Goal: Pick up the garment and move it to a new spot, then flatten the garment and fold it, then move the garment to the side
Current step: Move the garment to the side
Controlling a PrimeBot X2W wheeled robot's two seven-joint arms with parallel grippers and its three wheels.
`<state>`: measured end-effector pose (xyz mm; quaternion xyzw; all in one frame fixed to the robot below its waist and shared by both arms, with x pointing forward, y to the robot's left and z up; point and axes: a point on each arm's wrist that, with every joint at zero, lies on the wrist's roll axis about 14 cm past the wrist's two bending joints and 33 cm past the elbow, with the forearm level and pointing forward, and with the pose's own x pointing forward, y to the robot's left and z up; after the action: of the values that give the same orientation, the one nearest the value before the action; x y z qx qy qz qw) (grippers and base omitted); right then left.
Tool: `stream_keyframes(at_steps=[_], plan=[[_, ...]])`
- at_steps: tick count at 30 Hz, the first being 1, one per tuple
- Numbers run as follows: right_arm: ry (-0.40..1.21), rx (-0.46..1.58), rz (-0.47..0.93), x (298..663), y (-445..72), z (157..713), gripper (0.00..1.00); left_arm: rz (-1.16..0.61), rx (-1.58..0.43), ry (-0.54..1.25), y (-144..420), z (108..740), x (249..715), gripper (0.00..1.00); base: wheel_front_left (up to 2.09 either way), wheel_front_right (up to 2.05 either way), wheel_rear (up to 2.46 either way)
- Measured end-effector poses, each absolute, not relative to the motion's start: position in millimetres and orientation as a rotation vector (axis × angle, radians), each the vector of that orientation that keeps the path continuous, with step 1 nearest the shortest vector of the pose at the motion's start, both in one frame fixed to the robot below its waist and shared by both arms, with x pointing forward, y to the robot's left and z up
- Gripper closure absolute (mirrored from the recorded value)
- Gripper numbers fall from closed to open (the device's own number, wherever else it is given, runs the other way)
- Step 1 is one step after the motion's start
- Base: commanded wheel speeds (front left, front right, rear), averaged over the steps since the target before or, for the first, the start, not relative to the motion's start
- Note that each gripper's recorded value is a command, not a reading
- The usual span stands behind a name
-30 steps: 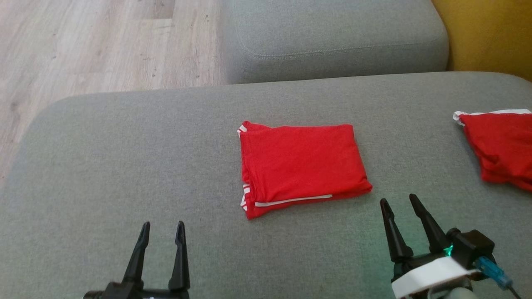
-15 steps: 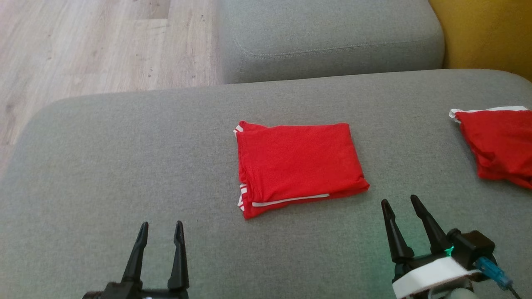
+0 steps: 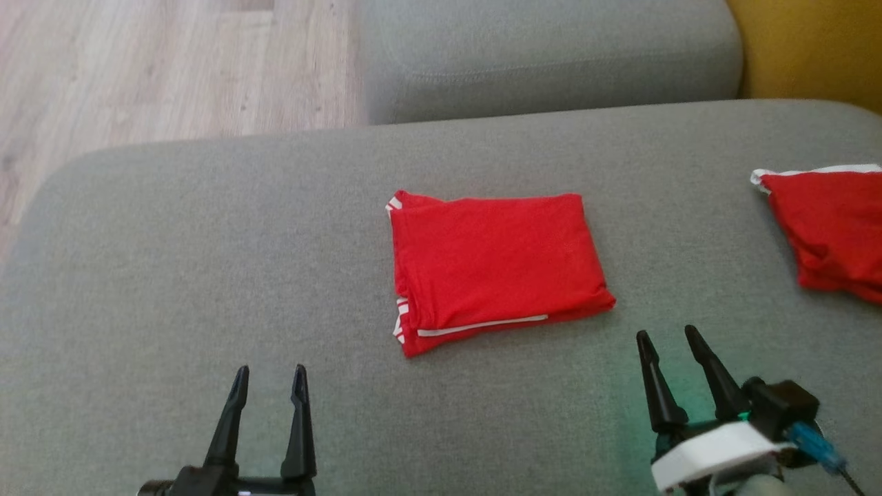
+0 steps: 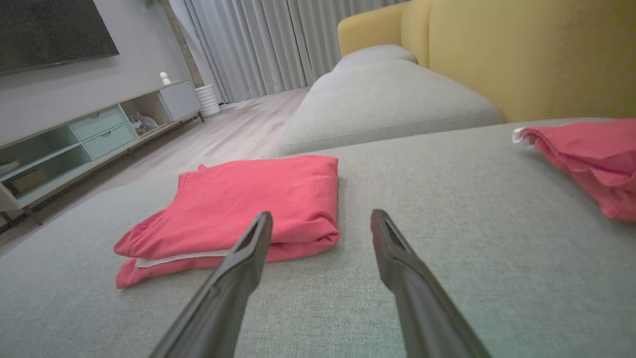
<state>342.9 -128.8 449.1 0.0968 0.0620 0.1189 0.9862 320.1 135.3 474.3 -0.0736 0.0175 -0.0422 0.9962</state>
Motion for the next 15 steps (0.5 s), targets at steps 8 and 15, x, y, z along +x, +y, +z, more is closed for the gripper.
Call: stream_keyframes(at_steps=[8,15], plan=[[0.199,0.185,0.247,401.9,-119.1,430.4,0.0,-0.107,-0.144,0.069,128.4,464.5,337.1,0.0,0.0,0.0,0.0],[0.33,0.152,0.252,461.1,-111.4,416.7,0.0,-0.114,-0.146,0.091,125.2,457.6,348.2,0.0,0.0,0.0,0.0]])
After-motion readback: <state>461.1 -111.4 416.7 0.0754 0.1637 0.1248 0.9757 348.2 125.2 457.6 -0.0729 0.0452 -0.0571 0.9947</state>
